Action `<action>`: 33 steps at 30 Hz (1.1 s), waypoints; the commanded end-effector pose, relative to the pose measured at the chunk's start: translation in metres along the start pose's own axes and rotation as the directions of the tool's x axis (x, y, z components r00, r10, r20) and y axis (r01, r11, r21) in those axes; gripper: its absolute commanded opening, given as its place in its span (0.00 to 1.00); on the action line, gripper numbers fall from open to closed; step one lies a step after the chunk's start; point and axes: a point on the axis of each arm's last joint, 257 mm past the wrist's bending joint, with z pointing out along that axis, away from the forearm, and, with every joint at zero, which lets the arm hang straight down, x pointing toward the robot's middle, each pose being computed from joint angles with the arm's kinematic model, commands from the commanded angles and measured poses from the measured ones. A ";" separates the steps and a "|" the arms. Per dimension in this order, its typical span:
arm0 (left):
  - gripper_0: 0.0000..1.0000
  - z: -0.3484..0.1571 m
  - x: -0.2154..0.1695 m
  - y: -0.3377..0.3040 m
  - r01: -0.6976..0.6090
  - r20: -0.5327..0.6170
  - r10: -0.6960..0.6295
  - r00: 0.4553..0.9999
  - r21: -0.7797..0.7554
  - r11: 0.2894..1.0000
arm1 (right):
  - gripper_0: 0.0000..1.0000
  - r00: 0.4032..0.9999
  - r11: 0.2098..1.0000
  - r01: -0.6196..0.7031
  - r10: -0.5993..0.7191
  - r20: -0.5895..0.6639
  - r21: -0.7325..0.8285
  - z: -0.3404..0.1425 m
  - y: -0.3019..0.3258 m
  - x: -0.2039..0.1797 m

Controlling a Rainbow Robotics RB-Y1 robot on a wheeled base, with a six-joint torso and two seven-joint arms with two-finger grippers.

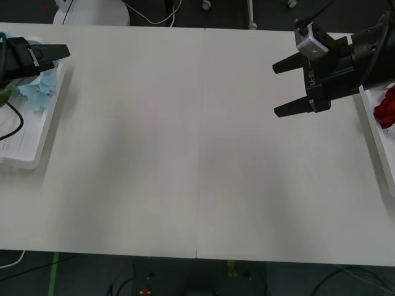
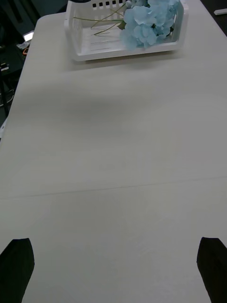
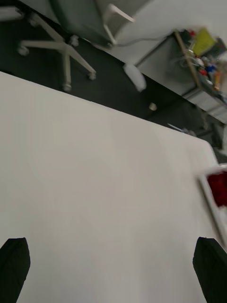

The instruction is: Put the red flowers into the right box and the blue flowers into the left box

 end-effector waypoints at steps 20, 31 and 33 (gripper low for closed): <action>1.00 0.067 0.118 -0.164 -0.636 0.020 0.674 0.739 0.351 0.687 | 1.00 1.000 1.000 0.013 -0.013 -0.009 0.021 -0.013 -0.003 -0.005; 1.00 0.064 0.145 -0.173 -0.617 -0.014 0.683 0.730 0.414 0.669 | 1.00 1.000 1.000 0.013 -0.013 -0.009 0.021 -0.013 -0.003 -0.005; 1.00 0.063 0.149 -0.173 -0.612 -0.027 0.686 0.727 0.427 0.666 | 1.00 1.000 1.000 0.013 -0.013 -0.009 0.021 -0.013 -0.003 -0.005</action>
